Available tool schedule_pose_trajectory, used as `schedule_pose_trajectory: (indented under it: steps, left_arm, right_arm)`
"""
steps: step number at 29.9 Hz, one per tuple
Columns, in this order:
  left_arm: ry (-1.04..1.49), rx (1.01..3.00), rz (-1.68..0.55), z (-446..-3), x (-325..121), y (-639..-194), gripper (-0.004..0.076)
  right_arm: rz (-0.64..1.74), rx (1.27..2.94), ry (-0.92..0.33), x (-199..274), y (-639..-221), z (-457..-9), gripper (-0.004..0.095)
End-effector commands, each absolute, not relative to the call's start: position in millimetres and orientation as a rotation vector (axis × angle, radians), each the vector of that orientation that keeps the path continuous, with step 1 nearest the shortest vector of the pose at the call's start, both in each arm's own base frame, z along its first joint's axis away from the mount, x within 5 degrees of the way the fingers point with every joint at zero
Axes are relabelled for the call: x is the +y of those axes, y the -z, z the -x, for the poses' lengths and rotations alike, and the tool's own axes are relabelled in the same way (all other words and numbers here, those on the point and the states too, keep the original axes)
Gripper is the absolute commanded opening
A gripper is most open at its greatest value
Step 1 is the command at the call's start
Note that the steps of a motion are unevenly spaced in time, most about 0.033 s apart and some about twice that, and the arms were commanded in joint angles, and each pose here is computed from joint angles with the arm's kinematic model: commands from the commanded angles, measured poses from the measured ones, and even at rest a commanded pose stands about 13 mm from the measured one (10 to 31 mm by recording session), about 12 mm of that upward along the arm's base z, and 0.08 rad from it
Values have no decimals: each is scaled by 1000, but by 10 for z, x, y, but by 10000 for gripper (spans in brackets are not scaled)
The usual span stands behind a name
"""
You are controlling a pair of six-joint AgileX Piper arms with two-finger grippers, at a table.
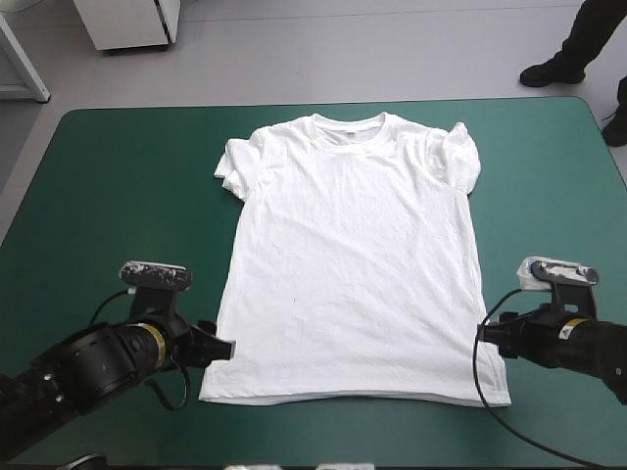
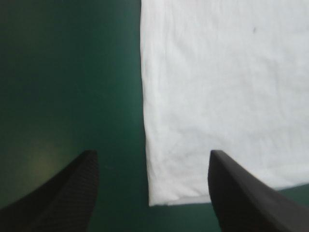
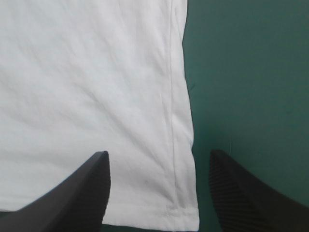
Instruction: Fold the cloth
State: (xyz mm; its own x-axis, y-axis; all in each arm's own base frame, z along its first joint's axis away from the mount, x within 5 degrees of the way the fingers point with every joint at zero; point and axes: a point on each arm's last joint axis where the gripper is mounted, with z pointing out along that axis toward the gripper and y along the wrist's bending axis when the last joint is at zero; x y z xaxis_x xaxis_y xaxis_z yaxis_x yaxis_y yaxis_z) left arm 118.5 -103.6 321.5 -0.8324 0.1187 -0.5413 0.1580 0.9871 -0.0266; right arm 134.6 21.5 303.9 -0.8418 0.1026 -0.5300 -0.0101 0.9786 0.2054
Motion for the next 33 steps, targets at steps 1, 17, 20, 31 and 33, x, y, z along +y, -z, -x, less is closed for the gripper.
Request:
schedule_pose_trajectory:
  steps: [1,17,20,31,33]
  left_arm:
    - [66,2416,-178,-1341,-970,-3641,438]
    - [331,2560,-224,-3165,-830,-3824,401]
    - [329,2593,-238,-3469,-927,-3684,401]
    - [184,2755,-289,-4131,-1071,-2949,401]
    - [155,2777,-316,-4178,-1133,-2809,401]
  right_arm:
    - [-111,2487,-255,201,-3387,-1448,563]
    - [-85,2481,-152,206,-3872,-2481,563]
    - [-85,2491,-151,217,-3868,-2639,563]
    - [-79,2522,-127,223,-3749,-2928,563]
    - [-77,2521,-115,217,-3733,-2950,563]
